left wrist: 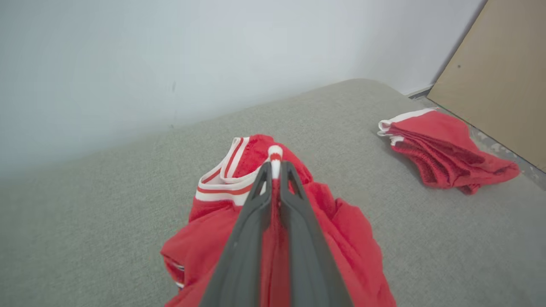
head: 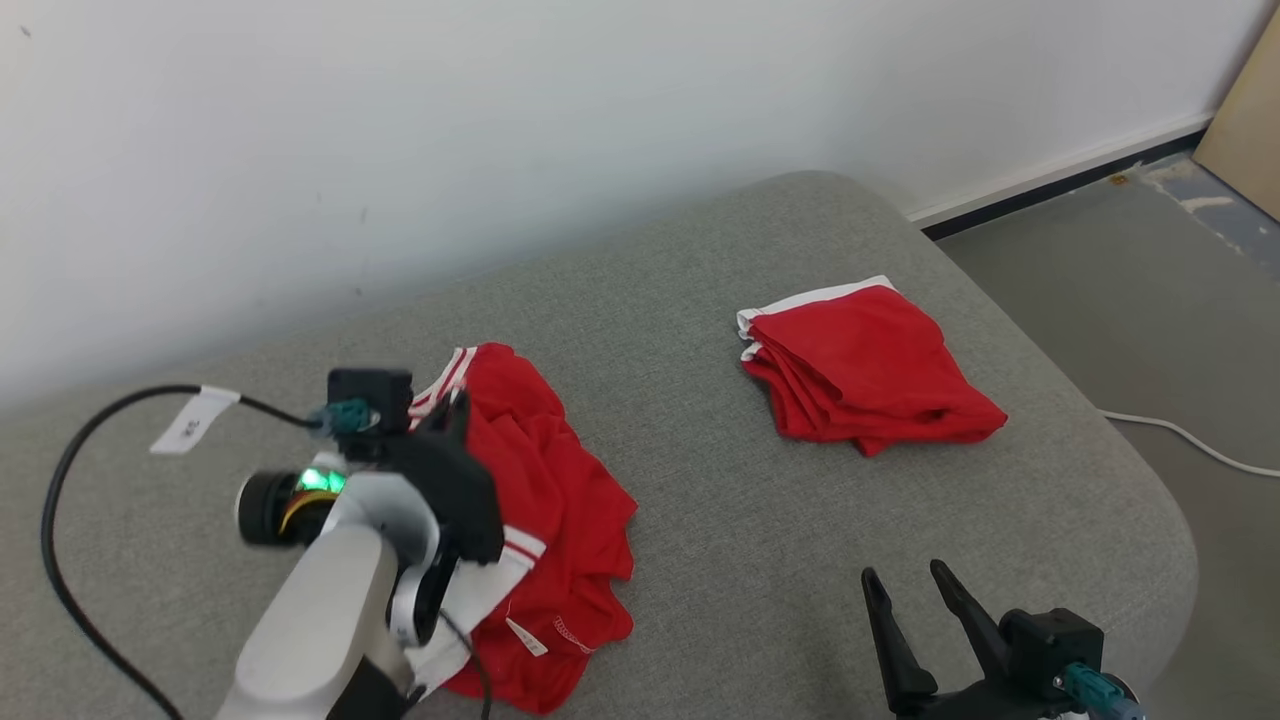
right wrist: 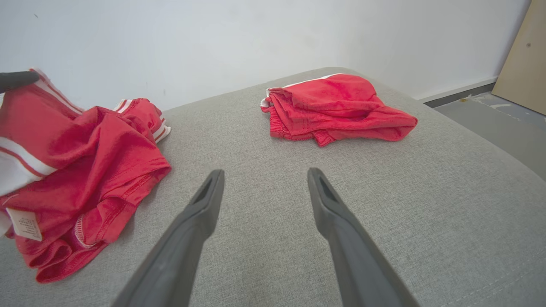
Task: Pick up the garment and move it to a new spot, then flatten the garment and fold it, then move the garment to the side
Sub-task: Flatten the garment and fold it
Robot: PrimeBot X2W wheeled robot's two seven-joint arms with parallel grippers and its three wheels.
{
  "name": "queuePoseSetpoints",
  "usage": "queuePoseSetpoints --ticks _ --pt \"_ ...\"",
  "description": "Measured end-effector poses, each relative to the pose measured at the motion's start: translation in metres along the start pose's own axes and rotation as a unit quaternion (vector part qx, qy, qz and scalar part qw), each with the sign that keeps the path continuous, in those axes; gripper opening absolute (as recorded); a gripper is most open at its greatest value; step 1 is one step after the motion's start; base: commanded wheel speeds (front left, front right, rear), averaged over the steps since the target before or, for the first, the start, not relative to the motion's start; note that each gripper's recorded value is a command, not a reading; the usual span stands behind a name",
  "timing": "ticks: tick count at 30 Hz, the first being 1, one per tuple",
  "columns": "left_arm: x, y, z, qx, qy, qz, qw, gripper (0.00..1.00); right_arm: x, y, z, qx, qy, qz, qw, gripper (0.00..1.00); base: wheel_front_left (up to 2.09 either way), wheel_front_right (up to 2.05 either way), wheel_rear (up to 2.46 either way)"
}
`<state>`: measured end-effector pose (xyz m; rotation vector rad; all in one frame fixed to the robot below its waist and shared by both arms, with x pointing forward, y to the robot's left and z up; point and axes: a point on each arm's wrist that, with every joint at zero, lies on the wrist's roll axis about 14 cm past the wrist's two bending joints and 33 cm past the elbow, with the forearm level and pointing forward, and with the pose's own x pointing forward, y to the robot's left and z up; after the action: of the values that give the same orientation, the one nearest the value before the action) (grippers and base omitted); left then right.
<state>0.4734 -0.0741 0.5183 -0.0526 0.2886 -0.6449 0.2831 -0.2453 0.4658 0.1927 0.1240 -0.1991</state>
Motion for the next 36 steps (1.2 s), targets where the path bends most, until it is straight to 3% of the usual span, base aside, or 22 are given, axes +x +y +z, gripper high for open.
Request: queuePoseSetpoints --ticks 4,7,16,19,22,26,30,33,36 --pt "0.006 -0.029 0.062 0.022 -0.088 -0.044 0.995 0.00 0.001 0.002 0.001 -0.001 -0.001 0.003 1.000 1.00 0.00 0.00 0.00" --pt "0.000 -0.058 0.125 0.041 -0.183 -0.084 0.979 0.00 0.001 0.004 0.002 -0.001 -0.003 0.006 1.000 1.00 0.00 0.00 0.00" --pt "-0.074 -0.123 0.275 0.054 -0.440 -0.170 0.880 0.00 0.000 0.003 0.006 0.000 -0.009 0.007 1.000 1.00 0.00 0.00 0.00" --pt "-0.094 -0.124 0.296 0.034 -0.480 -0.174 0.859 0.00 0.001 0.003 0.007 0.000 -0.010 0.007 1.000 1.00 0.00 0.00 0.00" --pt "-0.092 -0.108 0.286 0.017 -0.474 -0.152 0.867 0.00 0.004 0.004 0.007 0.000 -0.011 0.009 1.000 1.00 0.00 0.00 0.00" --pt "-0.076 -0.048 0.229 -0.025 -0.415 -0.081 0.906 0.00 0.008 0.013 -0.002 -0.002 0.005 0.023 1.000 1.00 0.00 0.00 0.00" --pt "-0.079 0.031 0.139 -0.070 -0.329 0.023 0.941 0.00 0.018 0.031 -0.001 -0.006 0.006 0.052 0.999 1.00 0.00 0.00 0.00" --pt "-0.100 0.079 0.065 -0.100 -0.260 0.101 0.955 0.00 0.025 0.043 -0.002 -0.009 0.012 0.071 0.997 1.00 0.00 0.00 0.00" --pt "-0.131 0.116 0.007 -0.121 -0.210 0.174 0.954 0.00 0.031 0.058 -0.005 -0.013 0.019 0.093 0.995 1.00 0.00 0.00 0.00"
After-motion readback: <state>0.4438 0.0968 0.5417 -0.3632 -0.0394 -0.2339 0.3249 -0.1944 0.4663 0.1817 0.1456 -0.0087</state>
